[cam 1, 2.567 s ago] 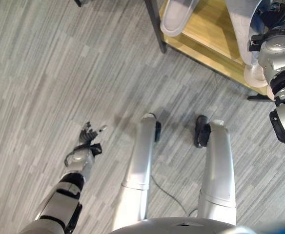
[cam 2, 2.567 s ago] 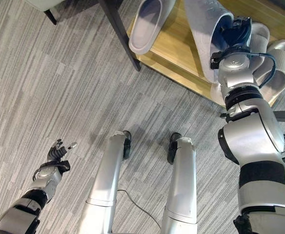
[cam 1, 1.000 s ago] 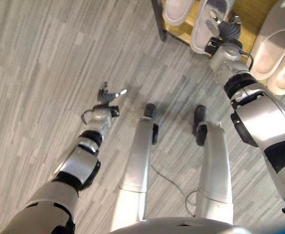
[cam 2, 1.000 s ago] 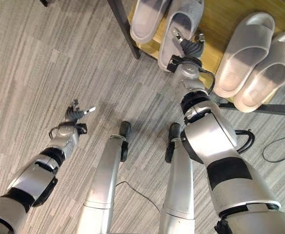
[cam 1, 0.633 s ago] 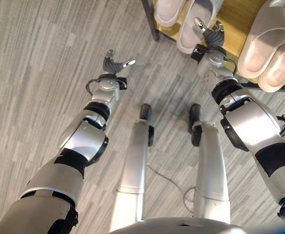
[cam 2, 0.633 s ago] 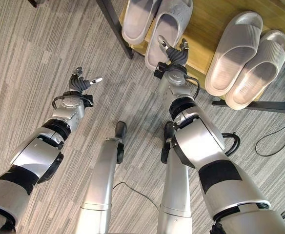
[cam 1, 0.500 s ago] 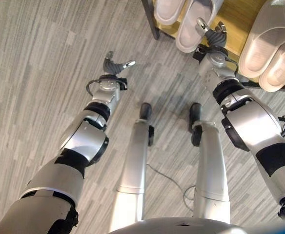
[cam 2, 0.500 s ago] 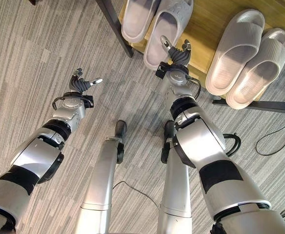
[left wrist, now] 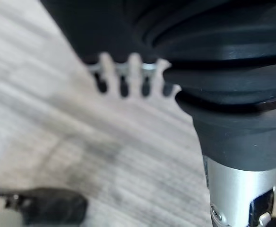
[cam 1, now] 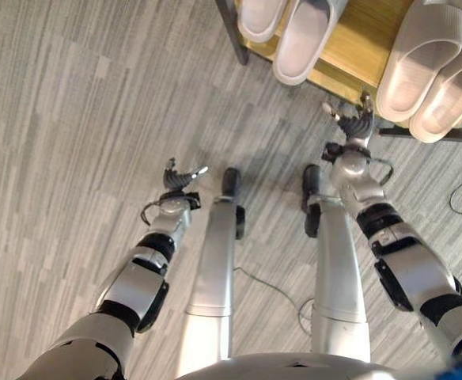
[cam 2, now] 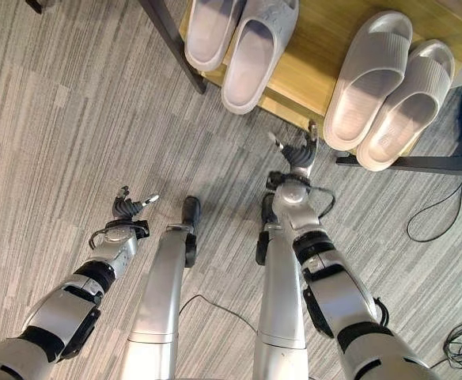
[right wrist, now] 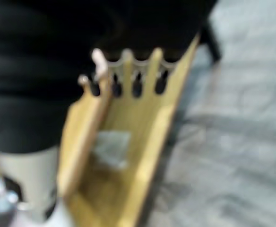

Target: Arrange the slippers neatly on the shoe rack.

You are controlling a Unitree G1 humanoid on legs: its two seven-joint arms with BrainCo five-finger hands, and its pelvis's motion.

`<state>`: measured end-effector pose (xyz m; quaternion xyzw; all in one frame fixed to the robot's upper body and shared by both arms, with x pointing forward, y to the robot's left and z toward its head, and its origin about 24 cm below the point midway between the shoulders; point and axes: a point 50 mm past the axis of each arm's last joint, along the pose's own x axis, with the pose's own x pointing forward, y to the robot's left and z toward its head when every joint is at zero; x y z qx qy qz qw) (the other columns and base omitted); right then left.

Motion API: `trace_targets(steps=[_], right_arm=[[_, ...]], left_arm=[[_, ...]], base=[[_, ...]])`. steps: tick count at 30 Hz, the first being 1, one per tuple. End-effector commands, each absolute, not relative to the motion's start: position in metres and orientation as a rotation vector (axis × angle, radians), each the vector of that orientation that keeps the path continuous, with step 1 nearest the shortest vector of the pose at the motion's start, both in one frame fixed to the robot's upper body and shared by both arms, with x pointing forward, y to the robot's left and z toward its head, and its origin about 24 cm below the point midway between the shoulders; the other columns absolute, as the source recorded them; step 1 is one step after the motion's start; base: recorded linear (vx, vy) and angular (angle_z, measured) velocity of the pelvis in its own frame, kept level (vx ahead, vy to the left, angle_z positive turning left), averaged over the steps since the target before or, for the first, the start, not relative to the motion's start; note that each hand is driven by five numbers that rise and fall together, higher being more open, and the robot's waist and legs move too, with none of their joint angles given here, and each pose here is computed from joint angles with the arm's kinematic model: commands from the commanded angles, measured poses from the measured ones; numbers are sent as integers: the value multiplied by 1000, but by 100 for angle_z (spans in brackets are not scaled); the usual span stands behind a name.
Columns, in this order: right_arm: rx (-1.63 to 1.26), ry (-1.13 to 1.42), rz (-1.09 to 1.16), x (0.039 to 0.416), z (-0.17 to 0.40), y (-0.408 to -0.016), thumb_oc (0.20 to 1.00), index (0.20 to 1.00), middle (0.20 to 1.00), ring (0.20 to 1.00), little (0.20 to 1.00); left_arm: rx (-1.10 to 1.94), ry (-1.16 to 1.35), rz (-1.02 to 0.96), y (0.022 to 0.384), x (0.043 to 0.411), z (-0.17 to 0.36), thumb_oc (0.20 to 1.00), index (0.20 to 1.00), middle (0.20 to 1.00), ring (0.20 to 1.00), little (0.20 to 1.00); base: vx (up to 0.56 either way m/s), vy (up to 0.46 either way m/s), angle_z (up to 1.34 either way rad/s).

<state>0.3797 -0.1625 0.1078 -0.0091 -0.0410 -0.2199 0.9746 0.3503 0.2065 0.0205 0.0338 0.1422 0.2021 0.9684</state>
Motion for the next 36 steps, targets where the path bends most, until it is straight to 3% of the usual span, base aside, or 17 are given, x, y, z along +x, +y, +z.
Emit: trace_targets(steps=[1, 6, 17, 30, 36], right_arm=[[-45, -210, -281, 392, 148, -124, 1000, 1000, 1000, 1000, 1000], [-286, -191, -119, 397, 146, -105, 1000, 1000, 1000, 1000, 1000], [-534, -196, 76, 407, 161, -74, 1000, 1000, 1000, 1000, 1000], [-575, -230, -92, 425, 208, -92, 1000, 1000, 1000, 1000, 1000], [-597, -193, -134, 426, 203, -101, 1000, 1000, 1000, 1000, 1000]], left_arm=[[94, 227, 453, 214, 361, 38, 1000, 1000, 1000, 1000, 1000], [127, 220, 422, 209, 364, 42, 1000, 1000, 1000, 1000, 1000], [167, 191, 375, 206, 380, 64, 1000, 1000, 1000, 1000, 1000], [190, 180, 418, 229, 392, 93, 1000, 1000, 1000, 1000, 1000], [205, 165, 418, 231, 395, 102, 1000, 1000, 1000, 1000, 1000]], base=[[-33, -32, -7], [-10, -13, -1], [8, -11, 2], [19, -8, 4], [0, 0, 0]])
